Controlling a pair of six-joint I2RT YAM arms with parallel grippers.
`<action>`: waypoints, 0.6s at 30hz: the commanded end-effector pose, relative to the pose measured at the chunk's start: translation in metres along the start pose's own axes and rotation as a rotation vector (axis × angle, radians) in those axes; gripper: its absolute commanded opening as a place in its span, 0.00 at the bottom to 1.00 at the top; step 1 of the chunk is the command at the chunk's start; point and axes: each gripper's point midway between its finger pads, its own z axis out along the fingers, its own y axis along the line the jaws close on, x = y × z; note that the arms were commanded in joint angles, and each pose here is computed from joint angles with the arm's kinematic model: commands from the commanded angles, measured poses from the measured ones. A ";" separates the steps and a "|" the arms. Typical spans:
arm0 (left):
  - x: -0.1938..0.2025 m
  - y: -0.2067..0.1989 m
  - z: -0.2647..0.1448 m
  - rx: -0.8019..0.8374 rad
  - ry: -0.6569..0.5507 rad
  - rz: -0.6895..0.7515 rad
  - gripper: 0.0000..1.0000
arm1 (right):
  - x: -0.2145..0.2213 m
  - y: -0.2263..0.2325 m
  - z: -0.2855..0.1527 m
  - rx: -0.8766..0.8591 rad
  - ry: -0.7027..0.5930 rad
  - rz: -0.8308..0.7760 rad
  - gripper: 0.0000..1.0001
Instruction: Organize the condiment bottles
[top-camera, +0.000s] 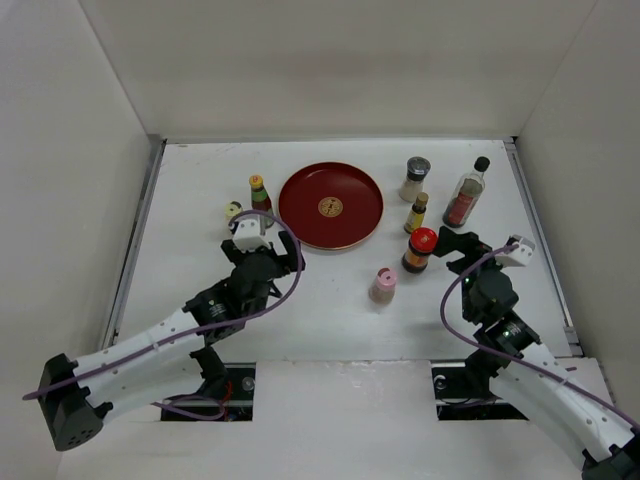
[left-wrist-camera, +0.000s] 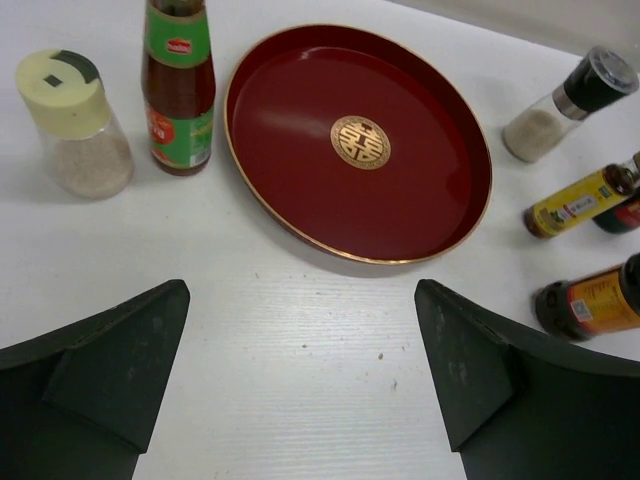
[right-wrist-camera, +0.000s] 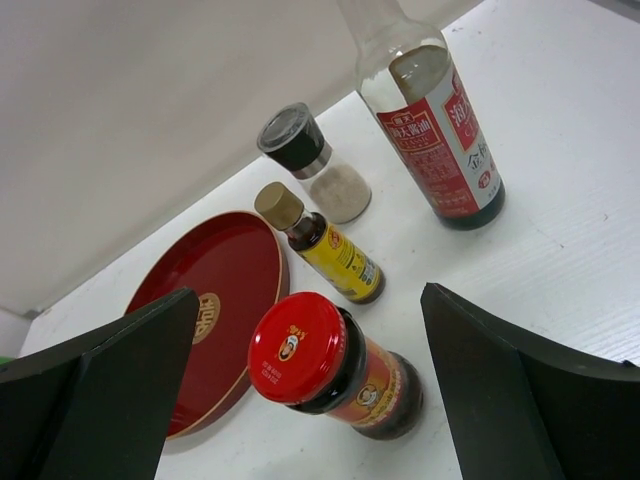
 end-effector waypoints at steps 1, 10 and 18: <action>-0.023 0.003 -0.002 0.011 -0.068 -0.078 1.00 | -0.015 0.008 0.001 -0.009 -0.041 0.025 1.00; -0.094 0.023 0.016 -0.126 -0.228 -0.004 1.00 | -0.012 0.004 0.003 0.018 -0.045 0.011 1.00; -0.141 0.026 0.079 -0.142 -0.251 -0.069 0.33 | -0.004 0.027 0.001 -0.074 0.011 0.002 0.15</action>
